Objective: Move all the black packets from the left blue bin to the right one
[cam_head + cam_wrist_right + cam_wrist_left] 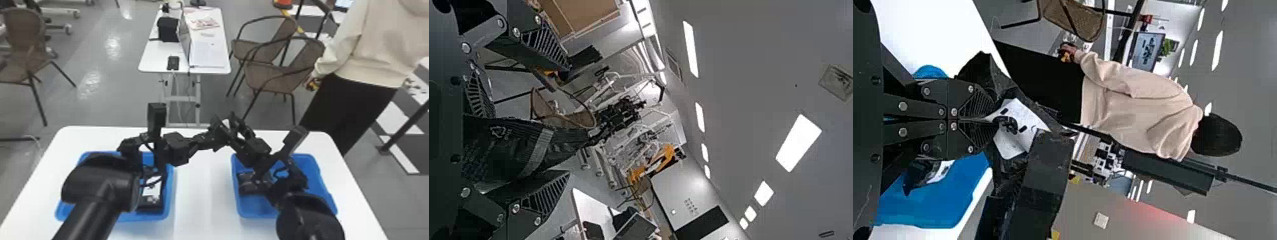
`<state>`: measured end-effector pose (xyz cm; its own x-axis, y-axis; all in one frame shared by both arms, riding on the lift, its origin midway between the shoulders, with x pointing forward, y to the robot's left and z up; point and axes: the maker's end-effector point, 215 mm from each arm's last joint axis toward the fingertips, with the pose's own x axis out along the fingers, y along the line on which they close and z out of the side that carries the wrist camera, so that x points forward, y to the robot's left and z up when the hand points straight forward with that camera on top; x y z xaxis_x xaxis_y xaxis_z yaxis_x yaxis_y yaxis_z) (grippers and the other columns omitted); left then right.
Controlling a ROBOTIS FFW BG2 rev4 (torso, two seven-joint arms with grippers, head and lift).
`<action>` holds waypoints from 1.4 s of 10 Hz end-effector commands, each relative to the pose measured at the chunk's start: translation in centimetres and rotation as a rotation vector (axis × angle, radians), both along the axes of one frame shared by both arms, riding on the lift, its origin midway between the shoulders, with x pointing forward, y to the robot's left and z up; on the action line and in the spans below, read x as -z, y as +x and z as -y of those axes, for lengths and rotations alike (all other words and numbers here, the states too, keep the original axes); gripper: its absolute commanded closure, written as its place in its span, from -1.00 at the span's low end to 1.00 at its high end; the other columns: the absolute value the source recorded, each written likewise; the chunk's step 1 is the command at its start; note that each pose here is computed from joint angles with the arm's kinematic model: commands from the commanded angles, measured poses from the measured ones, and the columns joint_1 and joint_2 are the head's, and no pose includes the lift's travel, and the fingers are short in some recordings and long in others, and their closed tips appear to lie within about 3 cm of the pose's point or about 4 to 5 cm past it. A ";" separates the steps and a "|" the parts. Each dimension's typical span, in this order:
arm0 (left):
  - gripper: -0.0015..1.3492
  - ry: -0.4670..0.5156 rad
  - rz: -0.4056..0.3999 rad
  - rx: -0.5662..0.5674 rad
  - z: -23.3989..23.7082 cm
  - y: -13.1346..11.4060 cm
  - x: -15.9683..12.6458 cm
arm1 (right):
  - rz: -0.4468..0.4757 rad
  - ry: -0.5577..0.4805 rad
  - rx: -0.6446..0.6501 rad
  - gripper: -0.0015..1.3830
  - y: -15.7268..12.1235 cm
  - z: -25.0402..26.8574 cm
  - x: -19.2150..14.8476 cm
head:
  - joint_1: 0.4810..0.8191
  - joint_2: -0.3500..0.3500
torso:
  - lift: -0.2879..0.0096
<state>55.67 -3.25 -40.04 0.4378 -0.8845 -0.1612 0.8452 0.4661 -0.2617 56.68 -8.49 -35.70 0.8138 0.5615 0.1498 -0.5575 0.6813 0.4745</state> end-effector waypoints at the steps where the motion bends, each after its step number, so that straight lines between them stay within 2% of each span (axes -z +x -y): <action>1: 0.72 -0.008 -0.002 0.004 0.3 -0.1 -0.2 | -0.015 -0.013 -0.011 -0.44 0.0 -0.5 0.6 | 0.27 -0.33 | 0.94; 2: 0.72 -0.010 -0.002 0.006 0.3 0.0 -0.3 | -0.023 -0.029 -0.003 0.22 0.0 -0.5 0.8 | 0.27 -0.32 | 0.94; 3: 0.72 -0.009 -0.002 0.005 0.3 0.0 -0.3 | -0.035 -0.036 0.034 0.60 0.2 0.1 1.0 | 0.27 -0.32 | 0.94; 4: 0.72 -0.014 -0.006 0.003 0.2 -0.1 -0.2 | -0.024 -0.035 0.052 0.69 0.4 0.6 0.8 | 0.27 -0.33 | 0.94; 6: 0.69 -0.023 -0.010 -0.011 -0.1 0.0 -0.1 | -0.024 -0.019 0.062 0.70 0.4 0.8 0.8 | 0.27 -0.34 | 0.94; 7: 0.41 -0.028 -0.018 -0.027 -0.3 0.1 0.1 | -0.027 0.001 0.069 0.70 0.4 1.0 0.9 | 0.27 -0.34 | 0.94; 9: -0.56 -0.020 -0.023 -0.077 -2.3 0.6 1.0 | -0.054 0.042 0.128 0.70 0.8 3.3 1.9 | 0.27 -0.34 | 0.94; 10: -0.86 -0.021 -0.030 -0.114 -4.0 0.7 1.8 | -0.072 0.036 0.180 0.70 1.2 6.2 3.0 | 0.27 -0.34 | 0.94; 11: -0.85 -0.039 -0.054 -0.153 -5.6 0.7 2.6 | -0.107 0.019 0.246 0.70 1.3 9.9 5.0 | 0.27 -0.36 | 0.94; 13: -1.00 -0.054 -0.068 -0.217 -8.6 0.7 3.0 | -0.252 0.018 0.339 0.70 0.3 16.2 11.9 | 0.27 -0.43 | 0.94; 14: -1.00 -0.048 -0.072 -0.241 -9.9 0.7 3.2 | -0.311 0.026 0.364 0.69 -0.3 17.8 14.5 | 0.27 -0.49 | 0.94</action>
